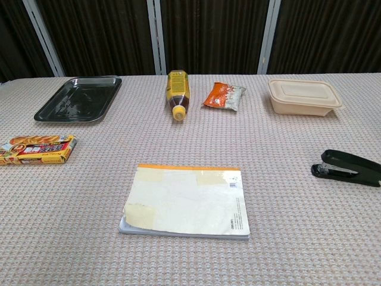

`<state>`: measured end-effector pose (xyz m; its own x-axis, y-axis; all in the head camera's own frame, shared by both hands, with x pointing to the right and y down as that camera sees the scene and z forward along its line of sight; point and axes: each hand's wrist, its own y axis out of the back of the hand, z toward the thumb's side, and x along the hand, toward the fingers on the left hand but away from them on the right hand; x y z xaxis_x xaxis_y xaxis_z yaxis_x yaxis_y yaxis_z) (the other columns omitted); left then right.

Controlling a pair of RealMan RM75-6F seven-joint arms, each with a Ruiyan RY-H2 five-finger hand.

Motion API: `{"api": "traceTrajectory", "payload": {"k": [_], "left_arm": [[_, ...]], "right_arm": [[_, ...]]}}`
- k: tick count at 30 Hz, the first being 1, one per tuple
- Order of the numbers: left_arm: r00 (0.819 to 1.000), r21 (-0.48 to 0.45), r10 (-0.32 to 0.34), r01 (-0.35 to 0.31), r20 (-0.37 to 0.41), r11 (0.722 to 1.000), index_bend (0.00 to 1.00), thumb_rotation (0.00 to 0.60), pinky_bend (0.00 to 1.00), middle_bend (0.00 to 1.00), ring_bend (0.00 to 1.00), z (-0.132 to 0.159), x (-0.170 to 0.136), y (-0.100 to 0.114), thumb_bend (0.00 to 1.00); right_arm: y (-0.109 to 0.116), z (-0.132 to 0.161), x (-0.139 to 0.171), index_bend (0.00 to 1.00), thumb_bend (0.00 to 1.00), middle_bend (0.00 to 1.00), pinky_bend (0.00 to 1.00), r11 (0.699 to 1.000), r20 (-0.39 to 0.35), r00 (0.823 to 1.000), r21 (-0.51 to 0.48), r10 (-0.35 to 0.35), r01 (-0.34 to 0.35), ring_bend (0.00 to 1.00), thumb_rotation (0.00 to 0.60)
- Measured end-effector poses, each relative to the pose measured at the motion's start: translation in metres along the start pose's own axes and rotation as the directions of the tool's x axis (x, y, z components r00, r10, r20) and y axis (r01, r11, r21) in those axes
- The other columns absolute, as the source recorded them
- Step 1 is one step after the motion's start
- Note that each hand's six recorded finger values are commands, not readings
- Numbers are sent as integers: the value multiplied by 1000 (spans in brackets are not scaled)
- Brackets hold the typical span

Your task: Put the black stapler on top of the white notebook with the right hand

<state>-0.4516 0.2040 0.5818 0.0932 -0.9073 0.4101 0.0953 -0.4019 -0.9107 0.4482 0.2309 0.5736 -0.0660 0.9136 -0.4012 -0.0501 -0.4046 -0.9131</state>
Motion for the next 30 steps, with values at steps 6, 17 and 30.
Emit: {"api": "traceTrajectory", "payload": {"k": [6,17,30], "left_arm": [[1000,3,-13,13,1,1000,0,600,94,0,0,1,2,-3,317],[1000,3,21,-21,-12,1000,0,600,95,0,0,2,10,1,319],[1000,18,-10,11,-10,1000,0,600,95,0,0,-1,18,-8,318]], "right_arm": [[-1,1,-1,0,107,0,0,1000,-2,1000,-5,6,-6,0,600],[-9,19,-11,90,108,4,52,998,-59,998,-58,5,-8,0,600],[-47,86,-40,213,168,129,219,998,-138,990,-57,24,-32,103,600]]}}
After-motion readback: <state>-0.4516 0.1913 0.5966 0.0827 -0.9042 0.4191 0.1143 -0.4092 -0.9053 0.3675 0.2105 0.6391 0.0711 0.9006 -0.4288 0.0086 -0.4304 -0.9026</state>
